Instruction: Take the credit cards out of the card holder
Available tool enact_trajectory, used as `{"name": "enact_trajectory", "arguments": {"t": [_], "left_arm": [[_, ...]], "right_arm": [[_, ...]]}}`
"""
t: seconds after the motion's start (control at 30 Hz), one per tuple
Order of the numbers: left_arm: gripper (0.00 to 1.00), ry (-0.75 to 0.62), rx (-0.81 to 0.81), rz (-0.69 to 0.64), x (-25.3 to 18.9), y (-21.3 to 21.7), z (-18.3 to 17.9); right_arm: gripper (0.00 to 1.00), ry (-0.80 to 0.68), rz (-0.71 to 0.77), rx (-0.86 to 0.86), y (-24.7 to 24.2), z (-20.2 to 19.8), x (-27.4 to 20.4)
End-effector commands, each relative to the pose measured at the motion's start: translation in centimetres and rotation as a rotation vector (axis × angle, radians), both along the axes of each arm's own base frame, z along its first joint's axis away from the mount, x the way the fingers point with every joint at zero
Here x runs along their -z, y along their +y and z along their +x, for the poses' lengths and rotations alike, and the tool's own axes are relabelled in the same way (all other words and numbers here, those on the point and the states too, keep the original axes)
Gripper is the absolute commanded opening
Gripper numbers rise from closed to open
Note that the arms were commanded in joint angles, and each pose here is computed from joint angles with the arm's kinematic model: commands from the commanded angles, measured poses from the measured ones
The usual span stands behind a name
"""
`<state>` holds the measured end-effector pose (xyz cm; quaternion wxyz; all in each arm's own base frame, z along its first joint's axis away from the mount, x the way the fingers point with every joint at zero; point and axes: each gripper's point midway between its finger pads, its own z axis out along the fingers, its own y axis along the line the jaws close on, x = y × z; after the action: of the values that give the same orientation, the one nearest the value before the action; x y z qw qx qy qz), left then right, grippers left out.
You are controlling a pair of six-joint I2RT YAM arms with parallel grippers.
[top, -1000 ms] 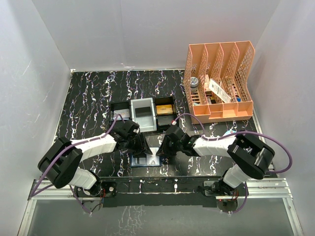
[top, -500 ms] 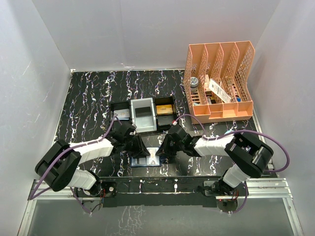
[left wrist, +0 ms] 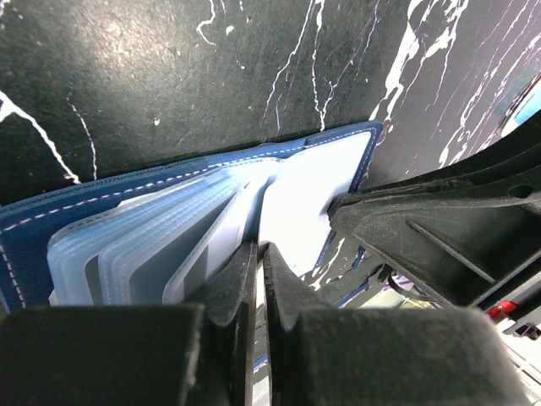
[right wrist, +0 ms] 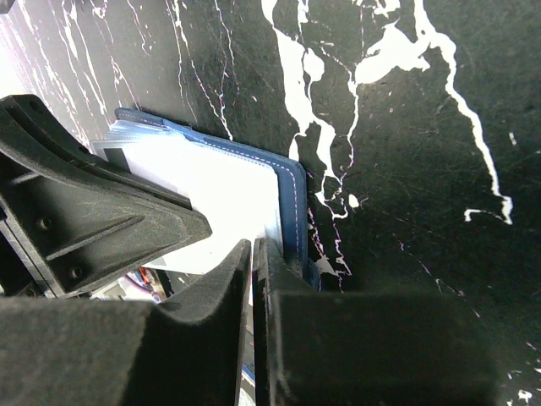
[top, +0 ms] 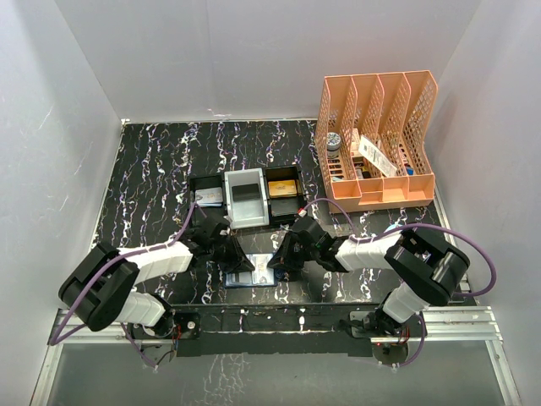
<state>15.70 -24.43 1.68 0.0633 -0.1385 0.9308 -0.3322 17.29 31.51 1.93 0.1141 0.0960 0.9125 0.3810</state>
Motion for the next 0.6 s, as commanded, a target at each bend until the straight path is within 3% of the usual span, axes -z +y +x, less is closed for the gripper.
{"name": "enact_trajectory", "arguments": {"t": [0.0, 0.3, 0.57], "left_arm": [[0.0, -0.017, 0.04, -0.025, -0.5, -1.0, -0.4], [0.0, -0.083, 0.03, 0.035, -1.1, 0.8, -0.4], [0.0, -0.086, 0.045, 0.094, -0.8, 1.9, -0.8]], "right_arm": [[0.06, 0.137, -0.218, -0.049, -3.5, -4.1, 5.7], [0.15, 0.111, -0.273, -0.033, -4.0, -3.4, 5.6], [0.16, 0.109, -0.277, -0.033, -4.1, -3.3, 5.6]]}}
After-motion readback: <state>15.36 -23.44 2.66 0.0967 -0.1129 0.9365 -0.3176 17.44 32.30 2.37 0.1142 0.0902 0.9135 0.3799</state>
